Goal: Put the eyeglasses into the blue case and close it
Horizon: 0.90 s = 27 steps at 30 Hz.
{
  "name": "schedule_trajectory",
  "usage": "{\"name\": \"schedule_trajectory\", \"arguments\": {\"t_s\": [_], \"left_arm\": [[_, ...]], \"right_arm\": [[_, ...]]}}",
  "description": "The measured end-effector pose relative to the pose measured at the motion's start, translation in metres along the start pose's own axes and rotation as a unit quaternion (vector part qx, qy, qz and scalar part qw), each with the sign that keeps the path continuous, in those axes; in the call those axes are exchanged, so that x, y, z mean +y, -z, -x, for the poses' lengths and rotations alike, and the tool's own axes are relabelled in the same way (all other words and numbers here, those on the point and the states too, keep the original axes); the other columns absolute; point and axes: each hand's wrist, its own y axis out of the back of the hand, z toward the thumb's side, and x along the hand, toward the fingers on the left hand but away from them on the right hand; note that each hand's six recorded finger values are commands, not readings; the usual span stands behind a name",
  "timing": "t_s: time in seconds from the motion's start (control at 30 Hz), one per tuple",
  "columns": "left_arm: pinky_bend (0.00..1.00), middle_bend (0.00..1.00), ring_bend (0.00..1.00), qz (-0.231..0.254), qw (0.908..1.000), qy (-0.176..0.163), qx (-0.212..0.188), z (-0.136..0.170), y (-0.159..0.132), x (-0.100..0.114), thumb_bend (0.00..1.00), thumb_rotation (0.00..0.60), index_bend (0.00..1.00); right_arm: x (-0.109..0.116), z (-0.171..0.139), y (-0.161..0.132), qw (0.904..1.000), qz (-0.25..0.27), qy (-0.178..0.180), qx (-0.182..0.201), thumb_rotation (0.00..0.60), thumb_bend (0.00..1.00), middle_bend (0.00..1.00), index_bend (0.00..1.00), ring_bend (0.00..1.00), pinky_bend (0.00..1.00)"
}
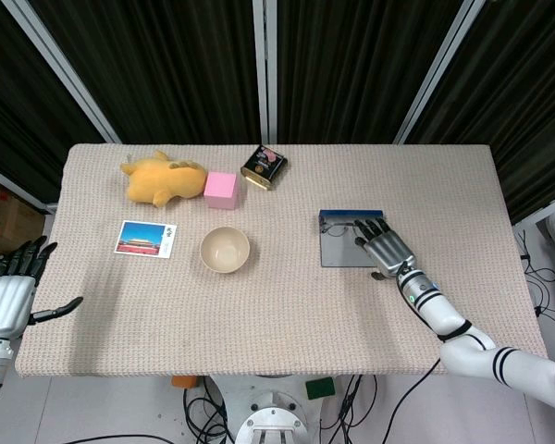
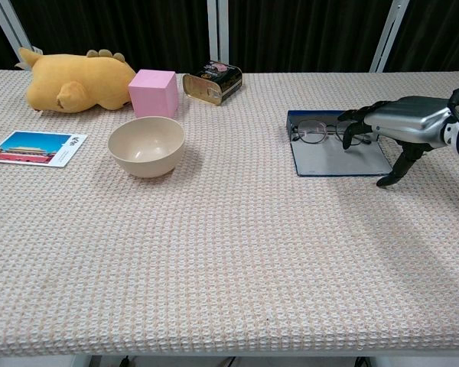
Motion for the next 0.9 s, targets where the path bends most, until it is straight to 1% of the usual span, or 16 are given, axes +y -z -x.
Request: {"name": "schedule_trajectory", "arguments": {"t_s": [0.03,0.17,0.33,0.4,0.43,0.5,0.53,0.6,0.67,0.8,0.9], "left_arm": [[0.11,0.0,0.0,0.0,1.0,0.0,0.0,0.0,0.0,0.0,0.0,0.075,0.06],[0.11,0.0,0.0,0.001,1.0,0.001,0.003,0.0,0.001,-0.001,0.0,0.076,0.06],[0.11,0.0,0.0,0.001,1.0,0.002,0.005,0.0,0.003,-0.002,0.0,0.076,0.06],[0.11,0.0,0.0,0.001,1.0,0.002,0.005,0.0,0.003,-0.002,0.0,0.076,0.06],[0.11,0.0,0.0,0.001,1.0,0.002,0.004,0.0,0.003,-0.002,0.0,0.077,0.06],[0.11,0.0,0.0,0.002,1.0,0.002,0.004,0.0,0.003,-0.001,0.0,0.079,0.06],[0.11,0.0,0.0,0.003,1.0,0.001,0.004,0.0,0.003,-0.001,0.0,0.079,0.06],[0.11,0.0,0.0,0.004,1.0,0.001,0.004,0.0,0.004,-0.002,0.0,0.075,0.06],[0.11,0.0,0.0,0.005,1.0,0.001,0.004,0.0,0.004,-0.002,0.0,0.073,0.06],[0.11,0.0,0.0,0.008,1.0,0.001,0.003,0.0,0.004,-0.004,0.0,0.073,0.06],[0.11,0.0,0.0,0.009,1.0,0.001,0.002,-0.001,0.005,-0.005,0.0,0.077,0.06]], "right_arm": [[0.0,0.001,0.0,1.0,0.0,0.0,0.0,0.595,0.45,0.0,0.31,0.0,0.0],[0.002,0.006,-0.001,1.0,-0.003,-0.005,-0.002,0.537,0.51,0.0,0.33,0.0,0.0],[0.001,0.011,-0.002,0.9998,-0.01,-0.016,-0.003,0.515,0.58,0.0,0.35,0.0,0.0],[0.0,0.012,-0.003,0.9998,-0.013,-0.018,-0.004,0.503,0.62,0.0,0.38,0.0,0.0],[0.0,0.012,-0.004,0.9997,-0.014,-0.018,-0.004,0.485,0.63,0.0,0.39,0.0,0.0],[0.001,0.013,-0.005,0.9998,-0.012,-0.015,-0.004,0.417,0.74,0.0,0.41,0.0,0.0],[0.001,0.013,-0.006,0.9999,-0.008,-0.014,-0.003,0.407,0.77,0.0,0.42,0.0,0.0],[0.002,0.013,-0.007,0.9999,0.003,-0.013,-0.002,0.404,0.85,0.0,0.44,0.0,0.0],[0.004,0.012,-0.008,0.9999,0.012,-0.008,0.001,0.406,0.91,0.0,0.46,0.0,0.0],[0.007,0.013,-0.008,0.9997,0.022,0.003,0.003,0.422,0.97,0.0,0.5,0.0,0.0],[0.008,0.014,-0.006,0.9996,0.026,0.012,0.002,0.424,1.0,0.0,0.5,0.0,0.0]]}}
